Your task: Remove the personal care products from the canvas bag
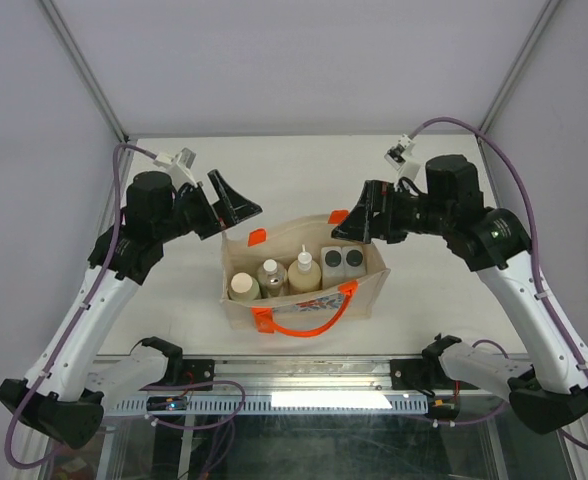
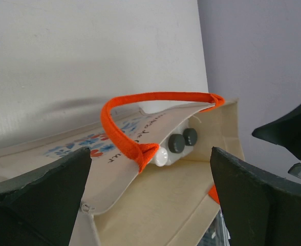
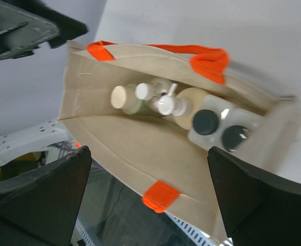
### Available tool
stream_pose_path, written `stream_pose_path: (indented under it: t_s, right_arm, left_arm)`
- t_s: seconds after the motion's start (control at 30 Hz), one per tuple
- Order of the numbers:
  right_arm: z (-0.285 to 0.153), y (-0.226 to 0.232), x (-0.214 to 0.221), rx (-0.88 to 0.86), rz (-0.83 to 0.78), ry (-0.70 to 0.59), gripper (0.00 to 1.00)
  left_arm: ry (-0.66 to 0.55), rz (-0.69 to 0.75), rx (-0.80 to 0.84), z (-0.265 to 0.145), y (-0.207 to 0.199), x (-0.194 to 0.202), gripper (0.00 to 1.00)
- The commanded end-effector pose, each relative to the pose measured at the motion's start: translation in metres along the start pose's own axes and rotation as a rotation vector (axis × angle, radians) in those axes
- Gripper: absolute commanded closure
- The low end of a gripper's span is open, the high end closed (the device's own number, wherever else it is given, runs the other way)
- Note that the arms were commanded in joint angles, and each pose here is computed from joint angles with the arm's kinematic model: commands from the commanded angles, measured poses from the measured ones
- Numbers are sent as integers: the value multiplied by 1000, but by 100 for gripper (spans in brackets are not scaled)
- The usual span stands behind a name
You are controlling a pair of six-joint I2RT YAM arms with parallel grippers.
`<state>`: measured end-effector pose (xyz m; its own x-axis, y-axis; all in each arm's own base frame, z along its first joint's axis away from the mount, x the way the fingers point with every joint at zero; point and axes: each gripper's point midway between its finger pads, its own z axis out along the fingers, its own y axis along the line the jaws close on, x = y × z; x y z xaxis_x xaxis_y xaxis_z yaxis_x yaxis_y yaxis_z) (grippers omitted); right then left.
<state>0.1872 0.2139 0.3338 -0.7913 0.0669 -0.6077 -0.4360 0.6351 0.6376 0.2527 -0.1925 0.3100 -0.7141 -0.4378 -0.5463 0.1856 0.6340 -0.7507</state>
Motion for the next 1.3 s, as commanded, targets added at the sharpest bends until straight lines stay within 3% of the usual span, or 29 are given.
stream_pose_path:
  t_s: [0.0,0.17,0.27,0.5,0.63,0.87,1.03,1.27]
  right_arm:
    - [1,36,8,-146,-13,36,1]
    - [-3,45,18,-161,-25,66,3]
    - [3,45,35,-167,9,116,10]
    - [14,19,80,-34,24,213,25]
    - [11,10,96,21,22,249,41]
    - [9,4,126,14,75,296,63]
    - [10,-15,149,61,114,313,65]
    - [6,-58,162,260,104,309,62]
  left_arm:
    - [-25,-9,110,-18,-32,1,1]
    - [-24,29,129,-35,-50,-5,1]
    - [34,23,167,-35,-59,5,1]
    - [190,68,162,-20,-67,74,5]
    - [247,110,110,-18,-74,109,11]
    - [382,115,73,-17,-62,167,34]
    - [475,105,80,-24,-52,207,39]
    - [529,94,5,-23,-19,229,40]
